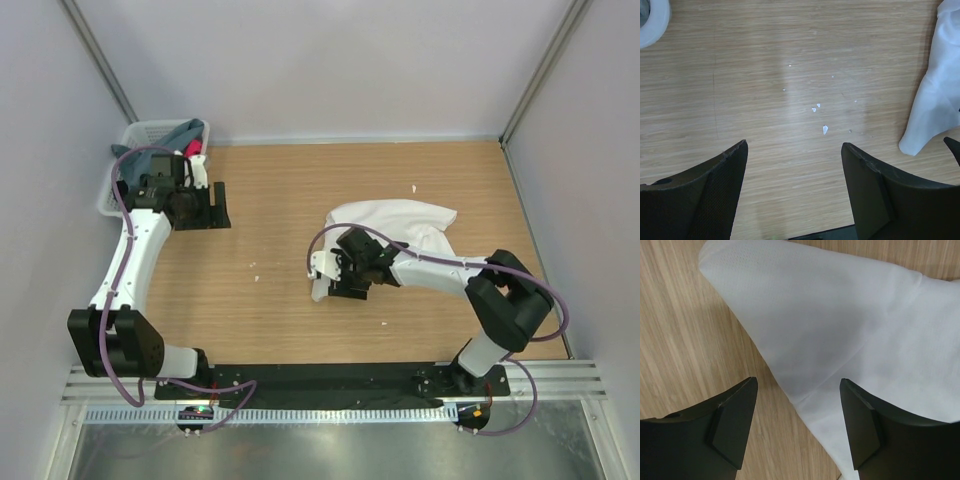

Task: Fold and stack the t-shirts
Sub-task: Flatten the tshirt out

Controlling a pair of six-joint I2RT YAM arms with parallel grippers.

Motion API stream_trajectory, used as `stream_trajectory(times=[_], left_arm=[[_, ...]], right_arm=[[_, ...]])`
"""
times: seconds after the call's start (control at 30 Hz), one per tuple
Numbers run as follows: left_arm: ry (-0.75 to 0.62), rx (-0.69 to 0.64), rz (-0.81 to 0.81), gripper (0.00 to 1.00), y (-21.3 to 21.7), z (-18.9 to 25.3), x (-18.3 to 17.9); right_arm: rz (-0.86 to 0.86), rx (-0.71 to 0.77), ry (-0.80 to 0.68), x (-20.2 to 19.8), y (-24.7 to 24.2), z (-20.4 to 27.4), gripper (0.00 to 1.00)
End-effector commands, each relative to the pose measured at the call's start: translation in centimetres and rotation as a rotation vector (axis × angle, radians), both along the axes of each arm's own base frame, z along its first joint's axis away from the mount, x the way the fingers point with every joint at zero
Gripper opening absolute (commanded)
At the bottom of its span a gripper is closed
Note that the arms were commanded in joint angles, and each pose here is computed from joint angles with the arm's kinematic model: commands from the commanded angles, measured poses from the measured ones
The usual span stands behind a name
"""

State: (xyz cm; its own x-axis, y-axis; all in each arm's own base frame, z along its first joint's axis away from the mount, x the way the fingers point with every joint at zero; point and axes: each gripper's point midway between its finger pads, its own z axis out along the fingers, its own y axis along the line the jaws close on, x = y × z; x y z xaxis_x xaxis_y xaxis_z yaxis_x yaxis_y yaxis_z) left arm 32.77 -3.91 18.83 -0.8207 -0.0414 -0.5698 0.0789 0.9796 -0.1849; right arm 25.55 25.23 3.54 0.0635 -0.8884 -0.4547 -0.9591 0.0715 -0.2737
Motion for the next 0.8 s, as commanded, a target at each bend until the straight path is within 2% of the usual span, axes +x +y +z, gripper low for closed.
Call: stream_trajectory(times=[0.0, 0.03, 0.2, 0.23, 0.3, 0.47, 0.57, 0.67, 0.77], left_arm=[[-0.026, 0.001, 0.004, 0.76, 0.2, 0.7, 0.3], [-0.023, 0.001, 0.004, 0.76, 0.2, 0.6, 0.3], [-0.025, -0.003, 0.02, 0.76, 0.6, 0.5, 0.3], [-0.025, -0.003, 0.037, 0.76, 1.1, 0.5, 0.4], [-0.03, -0.003, 0.037, 0.76, 1.1, 0.7, 0.5], [-0.029, -0.01, 0.03, 0.75, 1.0, 0.7, 0.4], [-0.033, -0.011, 0.021, 0.74, 0.9, 0.9, 0.7], [-0.036, -0.02, 0.015, 0.72, 0.8, 1.0, 1.0], [-0.045, -0.026, 0.014, 0.71, 0.6, 1.4, 1.2]], right_arm=[[0.008, 0.01, -0.049, 1.1, 0.8, 0.0, 0.69], [0.005, 0.01, -0.058, 1.4, 1.0, 0.1, 0.62], [-0.055, -0.007, -0.129, 3.8, 1.3, 0.1, 0.38], [-0.06, 0.007, -0.137, 4.1, 1.7, 0.4, 0.28], [-0.09, 0.008, -0.186, 5.2, 1.8, 2.1, 0.17], [-0.114, 0.085, -0.262, 6.1, 2.3, 9.4, 0.13], [-0.097, 0.188, -0.34, 5.4, 2.1, 17.0, 0.12], [-0.08, 0.192, -0.327, 3.9, 1.0, 20.2, 0.12], [-0.024, 0.206, -0.226, 0.6, 0.5, 21.5, 0.13]])
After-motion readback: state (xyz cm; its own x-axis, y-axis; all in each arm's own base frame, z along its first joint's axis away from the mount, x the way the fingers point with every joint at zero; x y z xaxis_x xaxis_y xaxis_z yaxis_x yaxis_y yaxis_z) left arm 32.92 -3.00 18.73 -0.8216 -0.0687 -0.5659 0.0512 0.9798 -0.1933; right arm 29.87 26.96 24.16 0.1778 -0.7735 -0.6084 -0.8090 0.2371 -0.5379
